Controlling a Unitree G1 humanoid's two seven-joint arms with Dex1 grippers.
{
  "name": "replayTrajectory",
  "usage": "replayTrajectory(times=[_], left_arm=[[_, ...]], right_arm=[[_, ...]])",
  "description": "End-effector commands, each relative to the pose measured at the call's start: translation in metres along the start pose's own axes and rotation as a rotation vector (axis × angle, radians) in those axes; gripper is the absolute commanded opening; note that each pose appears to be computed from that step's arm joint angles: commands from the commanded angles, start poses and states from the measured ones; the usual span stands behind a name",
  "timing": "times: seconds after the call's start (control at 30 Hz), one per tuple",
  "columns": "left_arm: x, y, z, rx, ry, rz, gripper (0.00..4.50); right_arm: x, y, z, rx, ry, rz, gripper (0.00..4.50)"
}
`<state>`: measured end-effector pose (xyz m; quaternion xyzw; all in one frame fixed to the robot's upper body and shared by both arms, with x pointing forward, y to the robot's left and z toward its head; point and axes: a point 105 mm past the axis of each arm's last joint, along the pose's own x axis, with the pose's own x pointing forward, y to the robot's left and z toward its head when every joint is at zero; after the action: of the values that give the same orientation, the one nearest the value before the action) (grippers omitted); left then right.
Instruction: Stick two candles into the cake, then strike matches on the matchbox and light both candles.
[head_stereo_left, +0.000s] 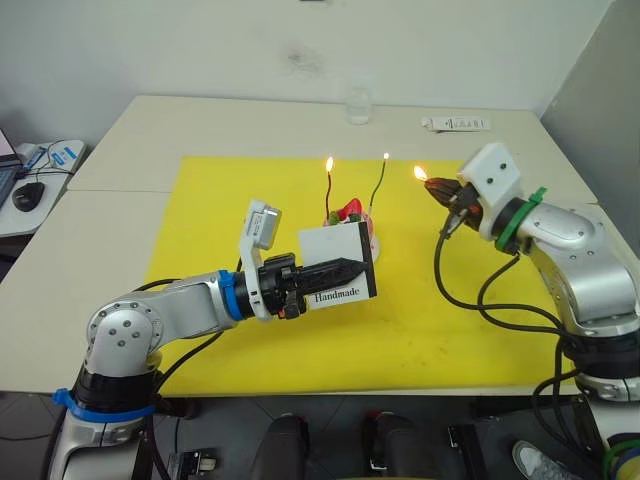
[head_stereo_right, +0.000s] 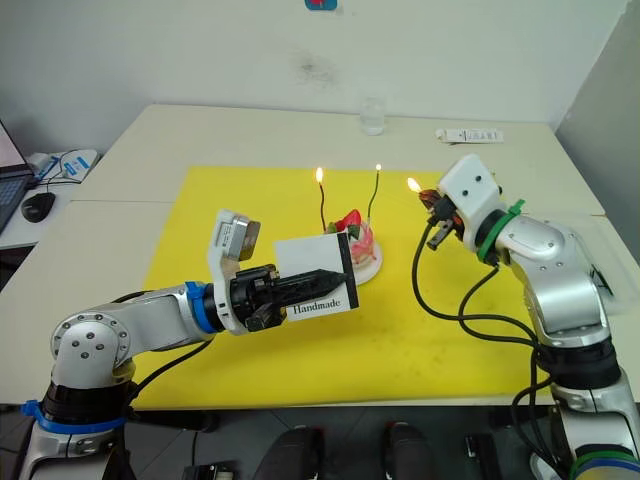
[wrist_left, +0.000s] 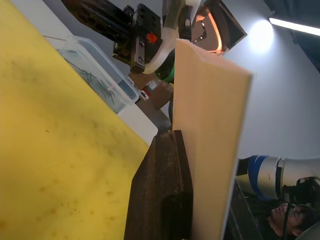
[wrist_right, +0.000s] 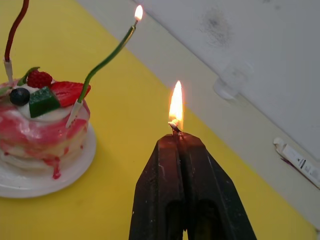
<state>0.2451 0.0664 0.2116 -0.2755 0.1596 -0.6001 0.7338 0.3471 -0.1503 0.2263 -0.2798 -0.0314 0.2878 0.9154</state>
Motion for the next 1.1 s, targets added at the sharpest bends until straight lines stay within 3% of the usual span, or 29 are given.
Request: replayTrajectory(times=[0.03,0.6,0.8,0.97,1.1], left_arm=[[0.010,-0.011,0.004,0.114,0.006,-0.023,0.00],[0.023,-0.019,-0.003,0.247,0.014,-0.033,0.00],[0.026,-0.019,-0.011,0.334,0.080,-0.035,0.00],[0.032,-0.022,-0.008,0.376,0.071,-0.055,0.00],[0.036,-0.024,-0.009,0.428,0.081,-0.059,0.00]], right_arm=[[-0.017,-0.013,0.007,-0.023,-0.012,-0.065,0.04],[-0.083,-0.048,-0.052,0.005,0.244,-0.286,0.04],[-0.113,-0.077,-0.082,0.031,0.383,-0.492,0.04],[-0.135,-0.095,-0.103,0.068,0.482,-0.640,0.04],[-0.143,-0.097,-0.121,0.116,0.546,-0.673,0.04]])
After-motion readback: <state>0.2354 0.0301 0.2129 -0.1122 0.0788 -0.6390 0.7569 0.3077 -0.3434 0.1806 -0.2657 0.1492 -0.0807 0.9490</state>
